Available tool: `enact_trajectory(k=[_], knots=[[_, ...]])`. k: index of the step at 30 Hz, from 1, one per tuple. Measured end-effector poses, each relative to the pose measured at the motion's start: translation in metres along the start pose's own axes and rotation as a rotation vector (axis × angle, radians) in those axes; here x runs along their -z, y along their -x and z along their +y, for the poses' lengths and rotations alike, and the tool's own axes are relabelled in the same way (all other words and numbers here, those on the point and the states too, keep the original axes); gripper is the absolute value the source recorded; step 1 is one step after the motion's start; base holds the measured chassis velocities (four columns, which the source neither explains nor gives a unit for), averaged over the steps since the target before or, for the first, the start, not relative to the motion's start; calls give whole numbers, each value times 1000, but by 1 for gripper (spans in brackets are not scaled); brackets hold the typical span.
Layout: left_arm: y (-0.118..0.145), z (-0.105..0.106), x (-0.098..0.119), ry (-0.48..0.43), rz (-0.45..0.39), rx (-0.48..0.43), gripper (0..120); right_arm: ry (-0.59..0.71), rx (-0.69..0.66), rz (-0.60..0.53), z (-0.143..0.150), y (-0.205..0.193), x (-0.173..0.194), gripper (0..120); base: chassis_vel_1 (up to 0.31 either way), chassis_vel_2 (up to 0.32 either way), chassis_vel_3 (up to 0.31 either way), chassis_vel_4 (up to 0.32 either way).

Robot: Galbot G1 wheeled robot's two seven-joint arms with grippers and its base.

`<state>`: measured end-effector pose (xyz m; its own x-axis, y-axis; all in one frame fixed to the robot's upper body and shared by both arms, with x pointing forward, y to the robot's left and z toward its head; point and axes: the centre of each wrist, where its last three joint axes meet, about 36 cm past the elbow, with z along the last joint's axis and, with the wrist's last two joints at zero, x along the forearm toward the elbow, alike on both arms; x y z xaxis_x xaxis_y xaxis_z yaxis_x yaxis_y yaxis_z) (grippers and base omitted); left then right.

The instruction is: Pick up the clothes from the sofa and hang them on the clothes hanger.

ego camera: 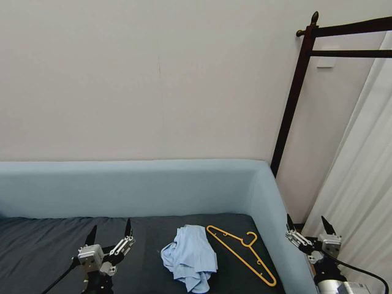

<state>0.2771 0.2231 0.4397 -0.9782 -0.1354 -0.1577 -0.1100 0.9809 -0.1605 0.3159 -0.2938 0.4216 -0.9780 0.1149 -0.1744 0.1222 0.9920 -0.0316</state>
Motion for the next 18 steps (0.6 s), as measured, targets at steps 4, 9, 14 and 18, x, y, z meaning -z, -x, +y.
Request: enact_trajectory(k=[4, 9, 14, 18], knots=[[-1, 0, 1, 3, -3, 2, 100, 3, 1, 1, 1, 0, 0, 100, 0, 0, 0, 0], [-2, 4, 6, 46, -20, 10, 100, 27, 12, 11, -1, 3, 2, 100, 0, 0, 0, 0], [-2, 11, 5, 122, -38, 2, 100, 175, 29, 98, 2, 10, 16, 100, 0, 0, 0, 0], [-6, 24, 6, 154, -39, 46, 100, 345, 83, 258, 23, 38, 17, 100, 0, 0, 0, 0]])
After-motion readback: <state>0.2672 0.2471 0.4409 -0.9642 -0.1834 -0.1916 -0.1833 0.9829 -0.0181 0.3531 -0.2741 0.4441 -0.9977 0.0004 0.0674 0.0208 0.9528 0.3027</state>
